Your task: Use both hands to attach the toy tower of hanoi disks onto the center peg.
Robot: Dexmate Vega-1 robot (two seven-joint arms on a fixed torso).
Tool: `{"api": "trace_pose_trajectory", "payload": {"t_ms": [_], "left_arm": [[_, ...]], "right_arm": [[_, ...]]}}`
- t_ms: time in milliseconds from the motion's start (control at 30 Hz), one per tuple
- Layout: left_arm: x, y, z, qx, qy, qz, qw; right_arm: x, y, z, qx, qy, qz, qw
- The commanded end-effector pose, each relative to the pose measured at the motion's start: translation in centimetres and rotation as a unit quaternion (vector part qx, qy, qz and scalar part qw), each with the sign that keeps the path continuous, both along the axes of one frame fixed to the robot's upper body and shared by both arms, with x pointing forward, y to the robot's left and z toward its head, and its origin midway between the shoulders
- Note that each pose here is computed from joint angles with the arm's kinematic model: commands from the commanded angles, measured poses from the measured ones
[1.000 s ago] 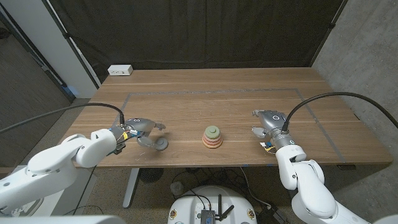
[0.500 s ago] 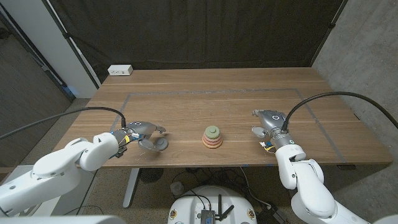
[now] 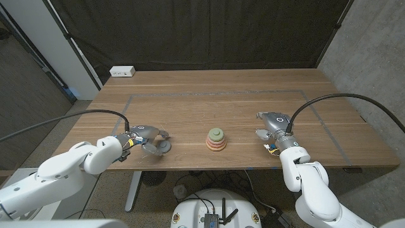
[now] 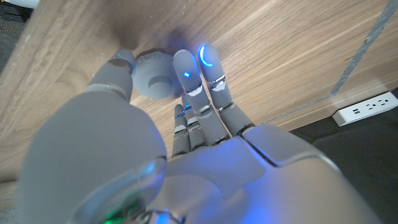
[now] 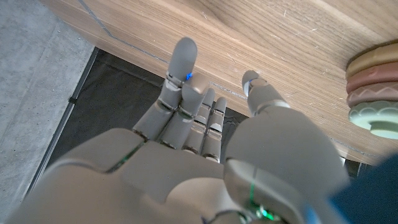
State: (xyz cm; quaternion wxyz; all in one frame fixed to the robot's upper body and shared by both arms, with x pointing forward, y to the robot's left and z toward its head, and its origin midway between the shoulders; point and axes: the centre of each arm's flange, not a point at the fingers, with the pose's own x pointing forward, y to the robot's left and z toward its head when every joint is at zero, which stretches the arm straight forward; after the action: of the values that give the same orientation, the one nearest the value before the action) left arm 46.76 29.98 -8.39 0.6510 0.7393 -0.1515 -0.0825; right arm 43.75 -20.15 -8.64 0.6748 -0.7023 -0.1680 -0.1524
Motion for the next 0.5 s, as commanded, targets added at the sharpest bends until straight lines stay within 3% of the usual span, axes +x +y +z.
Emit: {"api": "trace_pose_trajectory", "payload": {"t_ms": [33, 500], "left_arm": [[0.43, -0.18, -0.69, -0.013, -0.004, 0.003, 1.0], [1.3, -0.17, -1.42, -0.019, 0.01, 0.012, 1.0]], "right_arm": [[-0.05, -0.14, 0.03, 0.001, 0.0, -0.002, 1.0], [0.04, -0.13, 0.12, -0.001, 0.005, -0.004, 1.0]]}}
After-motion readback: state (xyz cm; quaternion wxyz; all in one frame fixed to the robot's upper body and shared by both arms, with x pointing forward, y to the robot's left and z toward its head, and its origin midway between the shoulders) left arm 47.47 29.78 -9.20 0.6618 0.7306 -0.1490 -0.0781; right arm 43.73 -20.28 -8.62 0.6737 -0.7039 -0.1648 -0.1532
